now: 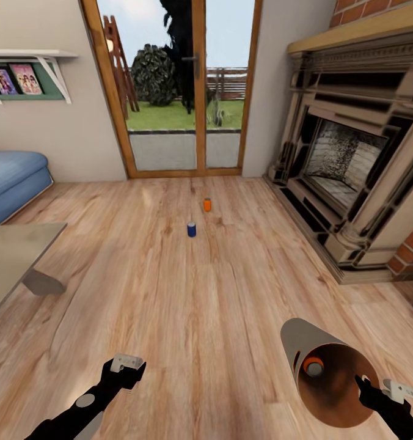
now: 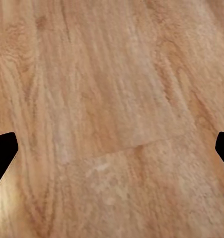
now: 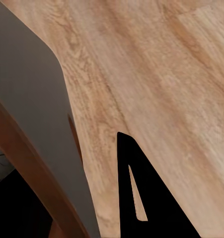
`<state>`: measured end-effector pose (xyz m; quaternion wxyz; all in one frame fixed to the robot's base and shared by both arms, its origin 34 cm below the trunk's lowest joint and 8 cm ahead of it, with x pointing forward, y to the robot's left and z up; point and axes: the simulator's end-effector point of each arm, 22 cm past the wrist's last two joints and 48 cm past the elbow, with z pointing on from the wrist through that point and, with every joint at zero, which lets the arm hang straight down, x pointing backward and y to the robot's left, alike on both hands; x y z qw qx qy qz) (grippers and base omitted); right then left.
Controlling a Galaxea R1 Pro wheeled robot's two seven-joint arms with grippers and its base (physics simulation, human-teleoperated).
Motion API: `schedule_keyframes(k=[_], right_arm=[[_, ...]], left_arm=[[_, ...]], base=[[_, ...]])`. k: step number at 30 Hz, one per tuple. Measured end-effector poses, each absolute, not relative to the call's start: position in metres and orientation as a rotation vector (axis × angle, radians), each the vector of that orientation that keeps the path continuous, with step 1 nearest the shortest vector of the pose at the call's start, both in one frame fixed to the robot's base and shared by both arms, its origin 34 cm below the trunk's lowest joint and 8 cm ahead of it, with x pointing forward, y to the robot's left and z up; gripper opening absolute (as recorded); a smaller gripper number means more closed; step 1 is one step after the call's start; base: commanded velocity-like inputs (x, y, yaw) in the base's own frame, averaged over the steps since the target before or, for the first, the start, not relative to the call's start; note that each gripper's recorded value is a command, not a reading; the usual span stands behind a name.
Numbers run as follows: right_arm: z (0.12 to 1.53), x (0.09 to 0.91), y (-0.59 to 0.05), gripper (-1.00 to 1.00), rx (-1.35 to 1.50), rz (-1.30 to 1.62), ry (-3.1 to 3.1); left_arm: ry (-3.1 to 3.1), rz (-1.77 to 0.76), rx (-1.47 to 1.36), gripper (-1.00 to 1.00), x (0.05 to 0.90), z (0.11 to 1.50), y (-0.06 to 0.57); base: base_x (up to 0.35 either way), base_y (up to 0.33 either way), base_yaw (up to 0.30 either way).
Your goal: Put the three can of soda from the living room inside the tash can in the kitchen.
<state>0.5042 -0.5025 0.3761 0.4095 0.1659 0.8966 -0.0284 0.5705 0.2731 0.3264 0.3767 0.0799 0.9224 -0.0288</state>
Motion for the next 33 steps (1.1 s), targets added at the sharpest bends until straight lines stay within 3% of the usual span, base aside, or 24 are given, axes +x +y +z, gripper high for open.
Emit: schedule_keyframes(k=[33], right_arm=[[0.361, 0.495, -0.502, -1.00, 0.419, -0.078, 2.296]], left_arm=[[2.396, -0.082, 0.204, 1.00, 0.560, 0.310, 0.271]], base=[[0.324, 0.000, 0.000]])
